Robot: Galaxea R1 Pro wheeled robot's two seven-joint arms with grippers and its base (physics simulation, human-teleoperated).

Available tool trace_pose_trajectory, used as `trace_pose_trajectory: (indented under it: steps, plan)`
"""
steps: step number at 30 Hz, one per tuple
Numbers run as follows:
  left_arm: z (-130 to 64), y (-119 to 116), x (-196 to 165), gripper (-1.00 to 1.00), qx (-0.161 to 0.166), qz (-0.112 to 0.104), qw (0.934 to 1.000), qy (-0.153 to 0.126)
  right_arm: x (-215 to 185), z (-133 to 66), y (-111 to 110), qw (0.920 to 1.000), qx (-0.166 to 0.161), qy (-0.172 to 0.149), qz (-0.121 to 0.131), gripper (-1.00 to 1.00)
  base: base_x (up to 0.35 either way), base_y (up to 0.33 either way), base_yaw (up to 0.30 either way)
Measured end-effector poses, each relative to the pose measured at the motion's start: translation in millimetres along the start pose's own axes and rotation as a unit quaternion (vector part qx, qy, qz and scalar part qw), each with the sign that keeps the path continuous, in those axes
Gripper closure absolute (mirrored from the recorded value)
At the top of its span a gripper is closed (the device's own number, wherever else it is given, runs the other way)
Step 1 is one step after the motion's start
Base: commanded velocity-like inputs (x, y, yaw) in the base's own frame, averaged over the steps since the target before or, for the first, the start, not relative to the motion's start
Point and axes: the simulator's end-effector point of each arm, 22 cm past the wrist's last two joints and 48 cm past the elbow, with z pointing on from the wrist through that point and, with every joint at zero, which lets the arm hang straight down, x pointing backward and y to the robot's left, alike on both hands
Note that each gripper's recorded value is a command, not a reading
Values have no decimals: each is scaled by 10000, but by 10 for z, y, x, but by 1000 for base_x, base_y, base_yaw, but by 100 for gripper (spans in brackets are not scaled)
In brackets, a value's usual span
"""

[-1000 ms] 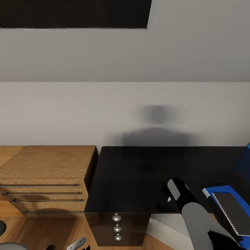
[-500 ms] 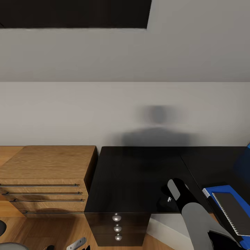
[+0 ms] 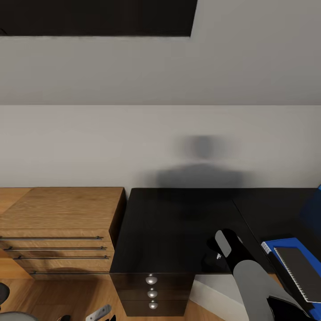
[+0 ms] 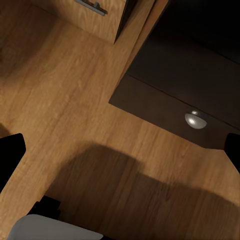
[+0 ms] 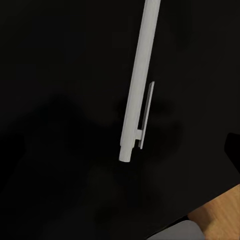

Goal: In the bedroom, organize the workspace by keeping the computer under the desk, ensuring the monitor is on the desk, placing the keyboard on the desk next to the monitor, placing the mouse on the desk next to the keyboard, moving the folder from the swivel chair onto the desk next to the mouse, stacking the notebook on top of the folder with the pen on top of the notebook, and positioning the swivel chair next to the desk.

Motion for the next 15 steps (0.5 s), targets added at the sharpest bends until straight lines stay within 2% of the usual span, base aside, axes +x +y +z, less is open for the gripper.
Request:
trace_pose_trajectory:
  steps: [15]
  plan:
    - [-1,-9,4,-100,3,6,10000,3,-8,-3,4,10000,-7,-8,2,-100,0,1,0]
